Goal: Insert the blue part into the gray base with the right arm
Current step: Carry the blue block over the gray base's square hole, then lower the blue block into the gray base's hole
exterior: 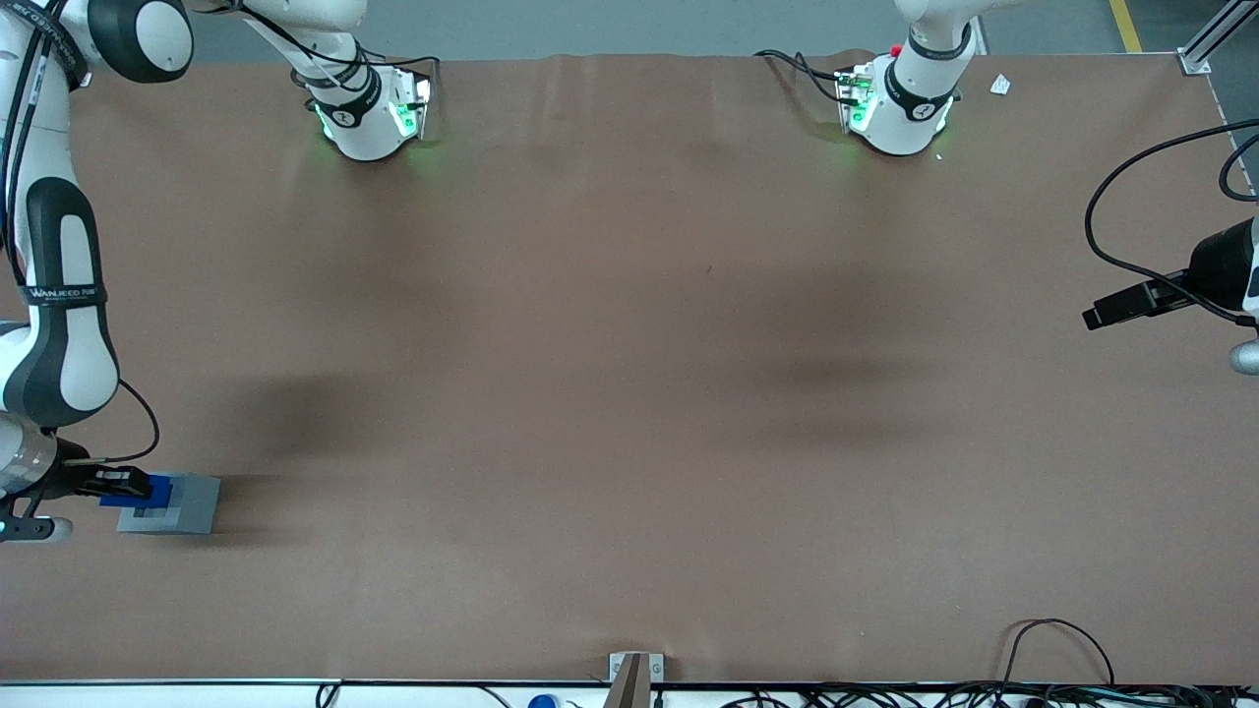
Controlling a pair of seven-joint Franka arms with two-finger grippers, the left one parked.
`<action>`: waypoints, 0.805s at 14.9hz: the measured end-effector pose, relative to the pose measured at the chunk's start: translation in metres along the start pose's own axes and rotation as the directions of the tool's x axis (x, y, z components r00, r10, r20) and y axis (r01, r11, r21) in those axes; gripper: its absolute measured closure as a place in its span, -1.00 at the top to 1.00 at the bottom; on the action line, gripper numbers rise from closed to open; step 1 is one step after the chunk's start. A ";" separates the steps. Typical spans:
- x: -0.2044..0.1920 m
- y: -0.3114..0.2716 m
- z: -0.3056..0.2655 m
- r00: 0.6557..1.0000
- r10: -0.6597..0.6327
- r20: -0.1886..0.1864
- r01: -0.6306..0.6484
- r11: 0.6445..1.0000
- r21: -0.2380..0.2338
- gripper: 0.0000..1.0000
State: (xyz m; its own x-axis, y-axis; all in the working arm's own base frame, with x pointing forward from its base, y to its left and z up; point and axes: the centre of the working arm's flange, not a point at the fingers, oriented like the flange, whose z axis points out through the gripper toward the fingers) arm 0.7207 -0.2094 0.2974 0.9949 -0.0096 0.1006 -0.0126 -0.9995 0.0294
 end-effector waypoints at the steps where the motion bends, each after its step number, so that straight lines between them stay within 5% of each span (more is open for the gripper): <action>1: 0.000 0.002 0.002 1.000 0.009 -0.002 -0.009 1.000 0.008 0.02; 12: 0.004 0.004 0.003 1.000 0.024 -0.016 -0.024 0.999 0.024 0.02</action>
State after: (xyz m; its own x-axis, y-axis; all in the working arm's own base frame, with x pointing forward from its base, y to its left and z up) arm 0.7253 -0.2135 0.2945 0.9925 -0.0330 0.1174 -0.0336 -0.9994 0.0029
